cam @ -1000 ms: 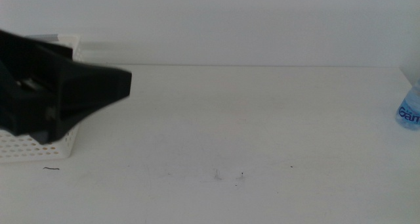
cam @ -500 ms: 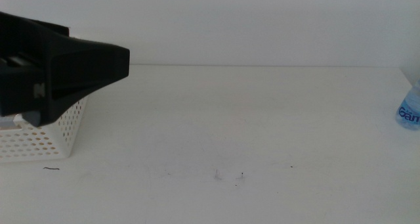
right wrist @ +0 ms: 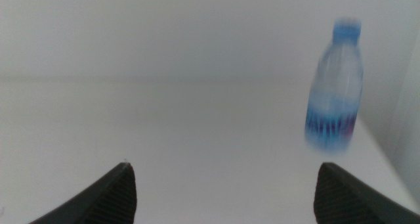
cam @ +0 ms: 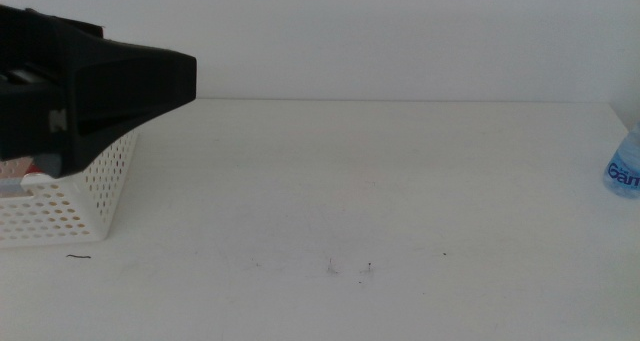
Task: Use arms to grab the bottles and put them into the dustbin to the left of the table.
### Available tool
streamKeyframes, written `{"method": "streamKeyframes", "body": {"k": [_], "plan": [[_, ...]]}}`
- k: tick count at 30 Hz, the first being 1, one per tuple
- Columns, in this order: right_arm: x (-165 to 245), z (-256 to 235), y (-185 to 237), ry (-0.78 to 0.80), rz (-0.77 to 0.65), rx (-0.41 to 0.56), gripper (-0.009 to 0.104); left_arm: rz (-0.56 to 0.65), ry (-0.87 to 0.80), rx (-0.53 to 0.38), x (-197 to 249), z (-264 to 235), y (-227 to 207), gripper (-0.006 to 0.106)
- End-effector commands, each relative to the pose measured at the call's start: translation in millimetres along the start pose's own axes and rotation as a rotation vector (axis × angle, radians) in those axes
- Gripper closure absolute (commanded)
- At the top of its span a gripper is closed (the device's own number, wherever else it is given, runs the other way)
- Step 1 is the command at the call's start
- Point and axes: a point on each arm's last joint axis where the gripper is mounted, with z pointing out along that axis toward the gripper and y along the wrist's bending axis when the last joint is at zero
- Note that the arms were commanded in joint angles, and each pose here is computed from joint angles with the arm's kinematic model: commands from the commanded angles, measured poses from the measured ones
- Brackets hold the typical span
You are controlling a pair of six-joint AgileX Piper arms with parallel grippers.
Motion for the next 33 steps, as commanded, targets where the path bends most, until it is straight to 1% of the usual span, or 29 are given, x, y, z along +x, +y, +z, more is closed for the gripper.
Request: {"method": "streamKeyframes", "body": {"k": [1,2,4,6,8,13,16,19,22,29,33], "plan": [[-9.6,-0.8,0.1,-0.114,-0.071,0.006,0.014,-0.007,-0.023,0.008,-2.2,-2.3,-1.4,0.007],[-14.5,-1.5,0.9,-0.169,-0.072,-0.001,0.014,-0.007,-0.023,0.008,-2.2,-2.3,-1.4,0.007],[-18.7,-0.6,1.8,-0.205,-0.039,-0.013,0.014,-0.007,-0.023,0.008,-2.2,-2.3,-1.4,0.007],[-15.6,5.6,1.8,-0.139,-0.015,-0.014,0.014,-0.007,-0.023,0.008,-2.2,-2.3,-1.4,0.007],[-12.9,16.4,2.5,-0.063,-0.031,-0.019,0.014,-0.007,-0.023,0.008,-2.2,-2.3,-1.4,0.007],[-13.7,49.1,6.2,-0.016,-0.034,-0.053,0.014,-0.007,-0.024,0.008,-2.2,-3.0,-1.5,0.007],[-6.2,69.4,0.8,0.035,0.012,0.008,0.014,-0.007,-0.024,0.008,-2.2,-3.0,-1.5,0.007],[2.7,87.0,-6.6,0.054,0.044,0.091,0.014,-0.007,-0.024,0.008,-2.2,-3.0,-1.5,0.007],[7.6,98.2,-12.8,0.025,0.059,0.158,0.014,-0.008,-0.023,0.009,-2.2,-2.6,-1.6,0.007],[25.6,114.8,-20.0,0.031,0.026,0.235,0.014,-0.005,-0.023,0.003,-2.2,-2.6,-1.0,0.007],[37.0,127.0,-21.4,0.091,0.014,0.249,0.014,-0.005,-0.023,0.003,-2.2,-2.6,-1.0,0.007]]}}
